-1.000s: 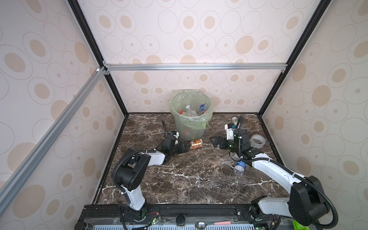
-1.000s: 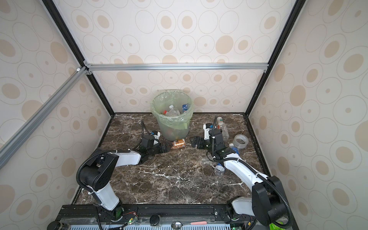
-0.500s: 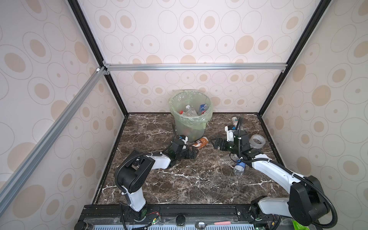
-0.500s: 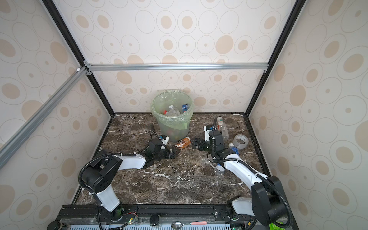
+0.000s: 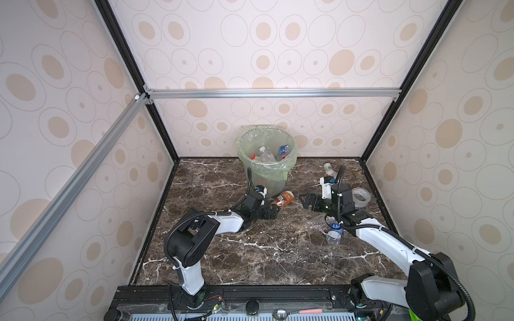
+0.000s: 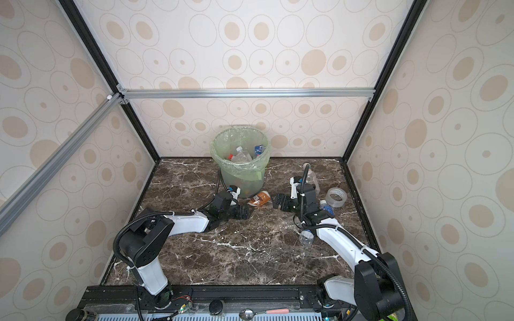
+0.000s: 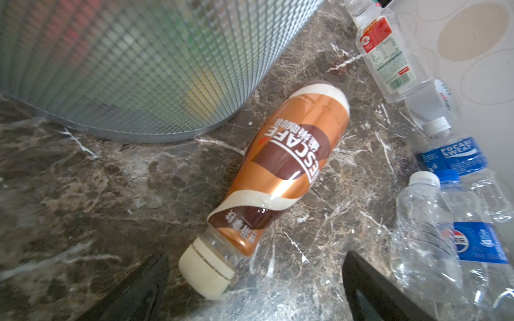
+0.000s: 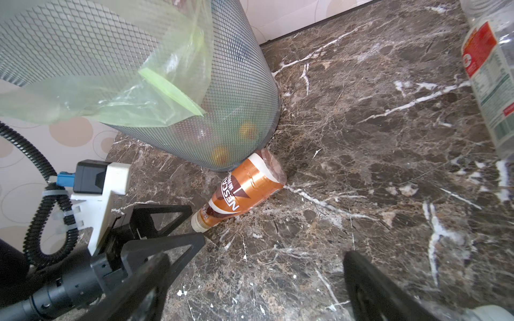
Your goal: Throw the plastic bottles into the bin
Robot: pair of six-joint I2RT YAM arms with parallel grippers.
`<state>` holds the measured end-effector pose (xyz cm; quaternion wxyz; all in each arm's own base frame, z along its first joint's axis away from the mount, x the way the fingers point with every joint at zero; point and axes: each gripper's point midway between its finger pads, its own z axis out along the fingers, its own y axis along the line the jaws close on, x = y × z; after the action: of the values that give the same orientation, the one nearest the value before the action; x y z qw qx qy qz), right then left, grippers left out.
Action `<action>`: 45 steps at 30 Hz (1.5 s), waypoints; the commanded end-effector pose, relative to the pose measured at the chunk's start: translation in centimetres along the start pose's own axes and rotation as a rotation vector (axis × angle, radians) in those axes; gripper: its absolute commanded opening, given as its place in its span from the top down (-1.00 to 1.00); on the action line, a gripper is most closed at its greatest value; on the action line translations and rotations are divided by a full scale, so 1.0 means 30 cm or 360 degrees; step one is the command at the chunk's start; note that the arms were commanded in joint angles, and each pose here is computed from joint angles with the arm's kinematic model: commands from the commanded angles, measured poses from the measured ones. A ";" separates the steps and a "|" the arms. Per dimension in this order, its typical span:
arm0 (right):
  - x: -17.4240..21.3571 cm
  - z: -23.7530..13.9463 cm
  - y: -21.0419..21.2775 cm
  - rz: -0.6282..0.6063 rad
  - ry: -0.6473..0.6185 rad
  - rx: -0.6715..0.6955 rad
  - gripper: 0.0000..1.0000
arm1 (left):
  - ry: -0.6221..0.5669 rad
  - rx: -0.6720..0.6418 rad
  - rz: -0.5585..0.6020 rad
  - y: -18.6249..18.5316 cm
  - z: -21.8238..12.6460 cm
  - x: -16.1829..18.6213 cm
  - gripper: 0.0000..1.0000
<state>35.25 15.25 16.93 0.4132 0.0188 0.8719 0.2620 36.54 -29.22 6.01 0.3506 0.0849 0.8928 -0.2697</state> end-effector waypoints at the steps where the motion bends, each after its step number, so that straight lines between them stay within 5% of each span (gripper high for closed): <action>1: 0.003 -0.022 -0.013 0.0021 -0.0009 0.0009 -0.99 | -0.0006 -0.0094 0.0119 0.014 0.020 -0.006 -0.93; 8: 0.005 -0.033 -0.019 0.0036 -0.0017 0.0009 -1.00 | 0.0024 -0.0121 0.0224 -0.011 0.050 0.030 -0.72; 16: 0.014 -0.034 -0.023 0.0054 -0.0011 0.0007 -1.00 | 0.0079 -0.0061 0.0315 -0.047 0.066 0.082 -0.21; 25: 0.016 -0.028 -0.025 0.0073 -0.0009 0.0000 -0.99 | 0.0113 -0.0043 0.0365 -0.073 0.087 0.114 0.00; 38: 0.026 -0.014 -0.044 0.0134 0.0023 0.0017 -0.99 | 0.0143 -0.0004 0.0389 -0.107 0.099 0.163 0.57; 45: 0.027 -0.010 -0.047 0.0248 0.0088 0.0050 -1.00 | 0.0050 0.0081 0.0384 -0.177 0.048 0.112 0.62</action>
<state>34.55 14.07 15.31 0.3794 0.0665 0.8822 0.2707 33.40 -33.65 3.02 0.3470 0.1998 0.8878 -0.2269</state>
